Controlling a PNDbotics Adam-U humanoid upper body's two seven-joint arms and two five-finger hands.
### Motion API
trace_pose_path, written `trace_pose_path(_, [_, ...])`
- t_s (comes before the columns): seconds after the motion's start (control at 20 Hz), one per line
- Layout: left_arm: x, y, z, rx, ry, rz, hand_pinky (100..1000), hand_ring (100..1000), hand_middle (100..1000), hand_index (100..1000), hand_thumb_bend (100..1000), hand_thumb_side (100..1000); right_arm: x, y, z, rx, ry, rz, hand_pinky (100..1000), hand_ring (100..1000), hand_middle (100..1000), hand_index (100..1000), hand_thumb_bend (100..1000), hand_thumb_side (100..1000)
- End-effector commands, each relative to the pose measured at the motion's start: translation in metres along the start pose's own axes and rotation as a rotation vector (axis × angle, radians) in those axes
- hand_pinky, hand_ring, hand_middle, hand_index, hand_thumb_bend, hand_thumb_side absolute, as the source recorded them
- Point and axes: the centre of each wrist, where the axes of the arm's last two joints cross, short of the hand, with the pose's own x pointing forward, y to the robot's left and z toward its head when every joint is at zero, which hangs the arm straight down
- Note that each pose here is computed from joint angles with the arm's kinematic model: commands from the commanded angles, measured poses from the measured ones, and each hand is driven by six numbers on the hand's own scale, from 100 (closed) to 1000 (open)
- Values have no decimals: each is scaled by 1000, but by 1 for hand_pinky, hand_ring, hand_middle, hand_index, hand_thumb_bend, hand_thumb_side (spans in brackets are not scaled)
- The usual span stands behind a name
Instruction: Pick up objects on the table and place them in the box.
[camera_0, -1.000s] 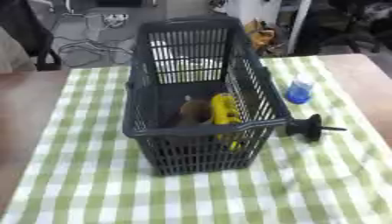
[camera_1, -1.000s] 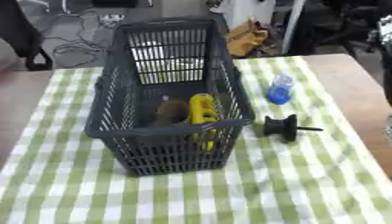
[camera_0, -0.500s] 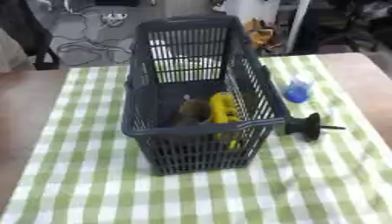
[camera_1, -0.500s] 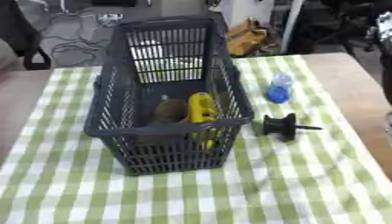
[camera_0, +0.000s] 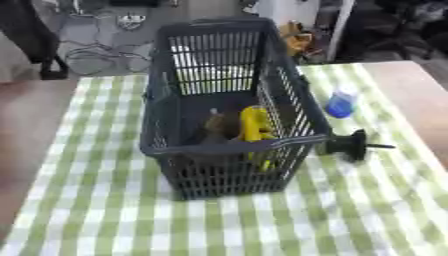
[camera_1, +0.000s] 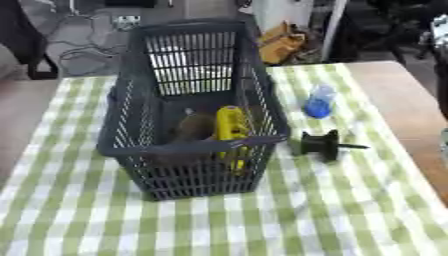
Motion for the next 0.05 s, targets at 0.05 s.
trace_pose_path(0.05, [11, 0, -5, -11, -42, 6, 560, 692, 747, 830, 708, 922, 10, -8, -6, 7, -39, 19, 618, 783, 755, 977, 100, 702])
